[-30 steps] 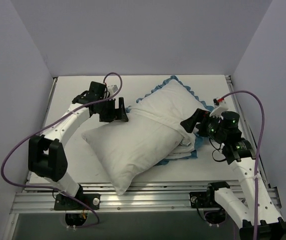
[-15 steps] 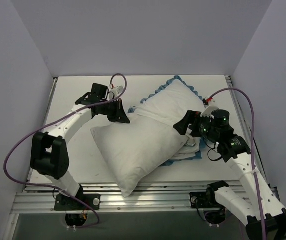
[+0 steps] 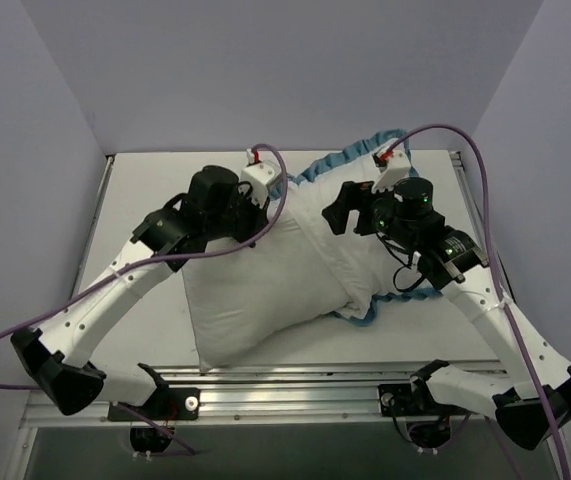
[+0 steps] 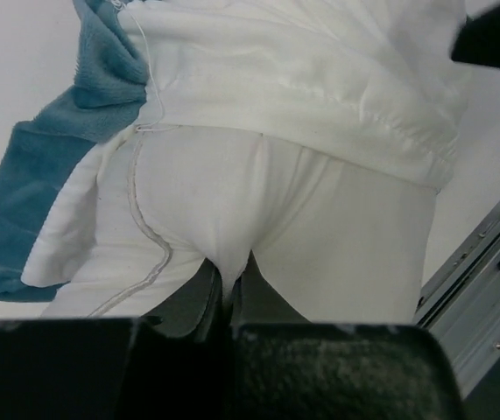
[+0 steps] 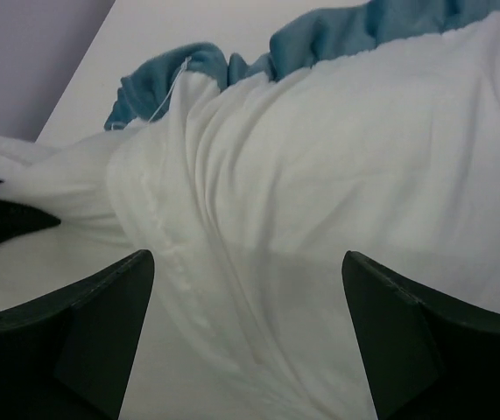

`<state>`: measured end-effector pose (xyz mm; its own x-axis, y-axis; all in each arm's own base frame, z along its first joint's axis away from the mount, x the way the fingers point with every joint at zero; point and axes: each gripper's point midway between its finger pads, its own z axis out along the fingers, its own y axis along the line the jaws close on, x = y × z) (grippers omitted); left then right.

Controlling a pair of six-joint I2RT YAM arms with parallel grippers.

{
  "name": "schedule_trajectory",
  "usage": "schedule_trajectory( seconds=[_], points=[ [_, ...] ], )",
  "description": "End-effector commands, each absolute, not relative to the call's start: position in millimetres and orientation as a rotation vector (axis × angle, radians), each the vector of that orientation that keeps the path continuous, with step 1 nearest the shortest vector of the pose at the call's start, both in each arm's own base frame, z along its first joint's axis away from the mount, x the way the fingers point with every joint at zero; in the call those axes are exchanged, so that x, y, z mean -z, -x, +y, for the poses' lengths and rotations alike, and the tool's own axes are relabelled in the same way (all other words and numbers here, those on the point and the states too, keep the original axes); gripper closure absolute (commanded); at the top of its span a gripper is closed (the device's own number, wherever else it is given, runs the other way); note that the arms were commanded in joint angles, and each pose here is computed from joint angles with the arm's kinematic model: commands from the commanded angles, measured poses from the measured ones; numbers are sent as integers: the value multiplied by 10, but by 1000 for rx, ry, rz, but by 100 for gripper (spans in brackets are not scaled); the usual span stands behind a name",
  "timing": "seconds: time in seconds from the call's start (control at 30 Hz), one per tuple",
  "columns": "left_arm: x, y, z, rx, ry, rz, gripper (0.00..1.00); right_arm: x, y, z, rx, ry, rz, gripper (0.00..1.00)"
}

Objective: Remove the pillowcase from the pillow

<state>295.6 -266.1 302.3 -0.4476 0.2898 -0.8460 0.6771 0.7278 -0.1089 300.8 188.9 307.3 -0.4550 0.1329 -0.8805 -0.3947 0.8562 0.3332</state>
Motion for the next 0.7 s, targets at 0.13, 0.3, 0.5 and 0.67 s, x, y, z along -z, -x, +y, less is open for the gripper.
schedule_trajectory(
  seconds=[0.13,0.3,0.5,0.67],
  points=[
    [-3230,-2726,-2593,335,-775,1827,98,-3084,-3217,2368,-481,307,1927,17],
    [-3117,-2693,-2523,301,-758,1849,98,-2832,-3143,2635,-402,392,1970,17],
    [-3173,-2663,-2499,321,-728,1831,98,-2533,-3130,2678,-310,445,2023,31],
    [-3201,-2620,-2461,336,-711,1827,98,-2229,-3191,2587,-204,445,2073,56]
  ],
)
